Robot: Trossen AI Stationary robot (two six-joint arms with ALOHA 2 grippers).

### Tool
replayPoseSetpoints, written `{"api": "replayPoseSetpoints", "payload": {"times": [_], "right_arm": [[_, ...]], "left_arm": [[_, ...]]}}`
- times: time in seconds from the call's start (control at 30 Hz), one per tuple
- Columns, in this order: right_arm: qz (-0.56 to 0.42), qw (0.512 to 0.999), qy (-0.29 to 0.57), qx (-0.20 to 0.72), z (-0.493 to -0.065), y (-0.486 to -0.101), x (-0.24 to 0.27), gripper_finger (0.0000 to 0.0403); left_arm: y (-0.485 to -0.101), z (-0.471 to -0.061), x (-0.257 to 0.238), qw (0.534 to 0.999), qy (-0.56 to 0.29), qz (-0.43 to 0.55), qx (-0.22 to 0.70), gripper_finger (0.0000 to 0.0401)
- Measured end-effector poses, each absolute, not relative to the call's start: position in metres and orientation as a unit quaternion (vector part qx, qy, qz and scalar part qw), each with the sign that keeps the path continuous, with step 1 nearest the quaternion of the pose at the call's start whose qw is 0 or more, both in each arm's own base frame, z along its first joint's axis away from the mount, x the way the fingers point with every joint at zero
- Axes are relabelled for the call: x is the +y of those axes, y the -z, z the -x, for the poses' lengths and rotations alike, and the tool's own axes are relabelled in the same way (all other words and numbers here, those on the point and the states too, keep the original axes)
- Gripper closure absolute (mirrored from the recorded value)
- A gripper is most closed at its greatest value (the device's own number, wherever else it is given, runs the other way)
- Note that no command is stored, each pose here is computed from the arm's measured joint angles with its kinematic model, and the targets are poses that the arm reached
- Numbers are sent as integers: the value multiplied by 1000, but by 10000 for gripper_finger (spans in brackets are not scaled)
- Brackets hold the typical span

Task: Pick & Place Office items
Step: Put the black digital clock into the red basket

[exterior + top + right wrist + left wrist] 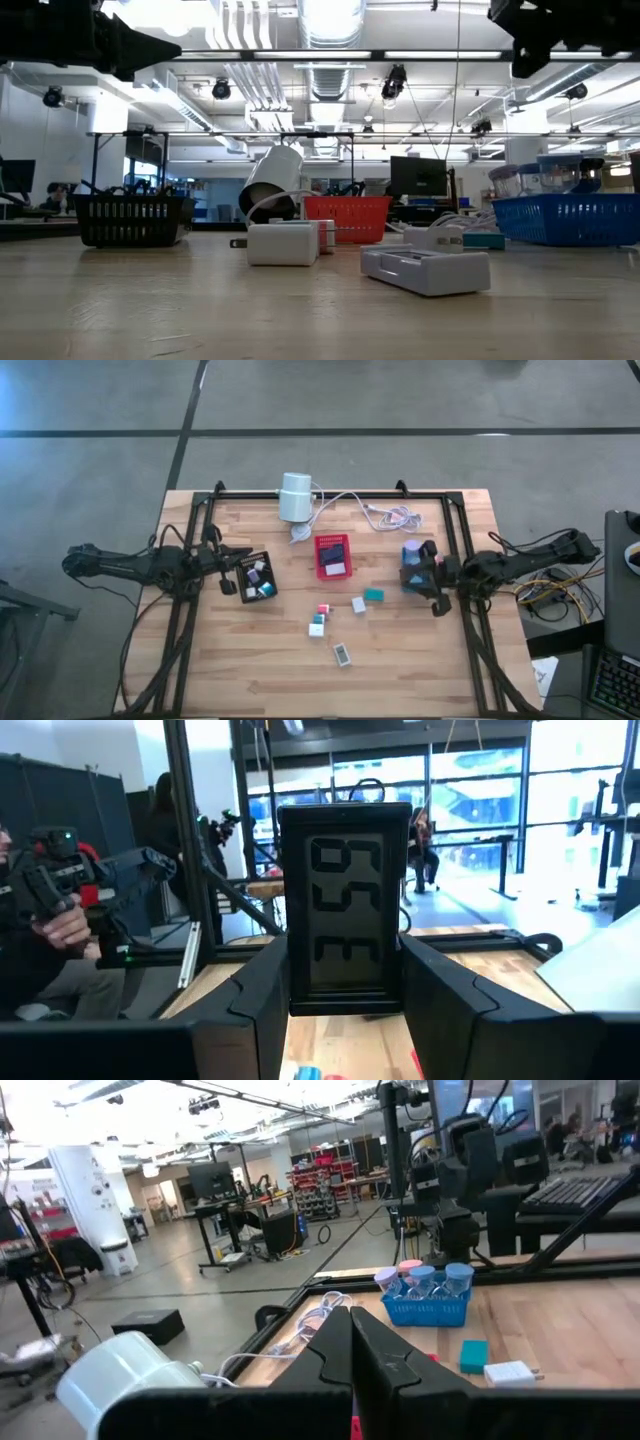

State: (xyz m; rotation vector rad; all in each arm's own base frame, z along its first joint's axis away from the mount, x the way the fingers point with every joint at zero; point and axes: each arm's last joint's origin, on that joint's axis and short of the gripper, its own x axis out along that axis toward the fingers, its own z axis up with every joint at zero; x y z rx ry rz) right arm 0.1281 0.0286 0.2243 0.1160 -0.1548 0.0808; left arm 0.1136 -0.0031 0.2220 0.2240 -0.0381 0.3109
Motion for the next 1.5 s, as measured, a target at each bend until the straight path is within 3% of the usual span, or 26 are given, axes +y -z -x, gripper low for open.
{"api": "replayPoseSetpoints", "payload": {"times": [0.27, 0.5, 1.5], "right_arm": [[-49, 992, -42, -106, -114, -212, 25, 255], [-45, 990, -41, -129, -108, -197, 23, 255], [-39, 988, -68, -131, -105, -196, 24, 255]], "left_arm": [[-222, -113, 0, 975, -206, -76, -18, 401], [-220, -113, 0, 974, -206, -98, -5, 401], [-220, -113, 0, 974, -206, -98, -5, 401]]}}
